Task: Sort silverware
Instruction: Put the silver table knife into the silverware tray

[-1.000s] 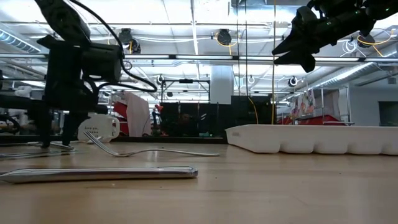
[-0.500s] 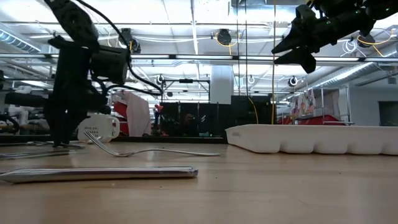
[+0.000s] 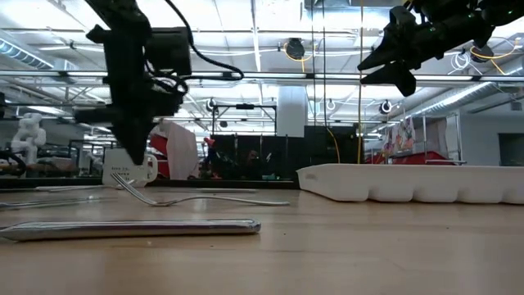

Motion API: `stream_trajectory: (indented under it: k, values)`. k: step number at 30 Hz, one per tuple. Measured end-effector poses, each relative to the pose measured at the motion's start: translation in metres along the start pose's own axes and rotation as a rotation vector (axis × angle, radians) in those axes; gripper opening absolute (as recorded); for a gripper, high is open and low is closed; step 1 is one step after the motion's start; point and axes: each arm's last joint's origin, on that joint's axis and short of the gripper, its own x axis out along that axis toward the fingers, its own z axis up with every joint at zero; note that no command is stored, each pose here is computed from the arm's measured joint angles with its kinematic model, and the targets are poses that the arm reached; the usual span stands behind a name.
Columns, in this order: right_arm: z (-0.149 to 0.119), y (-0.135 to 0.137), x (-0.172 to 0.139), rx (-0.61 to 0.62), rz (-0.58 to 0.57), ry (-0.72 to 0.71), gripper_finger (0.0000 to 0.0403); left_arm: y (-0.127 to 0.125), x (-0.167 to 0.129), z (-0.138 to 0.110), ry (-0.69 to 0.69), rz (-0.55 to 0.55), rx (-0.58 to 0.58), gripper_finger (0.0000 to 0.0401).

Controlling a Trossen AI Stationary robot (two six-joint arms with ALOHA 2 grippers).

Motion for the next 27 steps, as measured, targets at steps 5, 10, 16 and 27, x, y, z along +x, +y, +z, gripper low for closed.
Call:
stream_trajectory:
  k: [5,10,16,27]
  values:
    - [0.000,0.000,0.000,0.001,0.001,0.001,0.0173,0.031,0.000,0.012,-0.175,0.032,-0.570,0.0005]
    - [0.000,0.000,0.000,-0.001,0.001,0.003,0.0193,0.052,0.000,0.015,-0.285,-0.011,-0.936,0.0043]
    - [-0.001,0.001,0.000,-0.005,0.029,0.017,0.0224,0.055,0.001,0.005,-0.197,-0.033,-0.995,0.0122]
    - [-0.003,0.006,0.001,-0.046,0.068,0.035,0.0236,0.052,0.039,0.013,-0.053,-0.126,-1.007,0.0231]
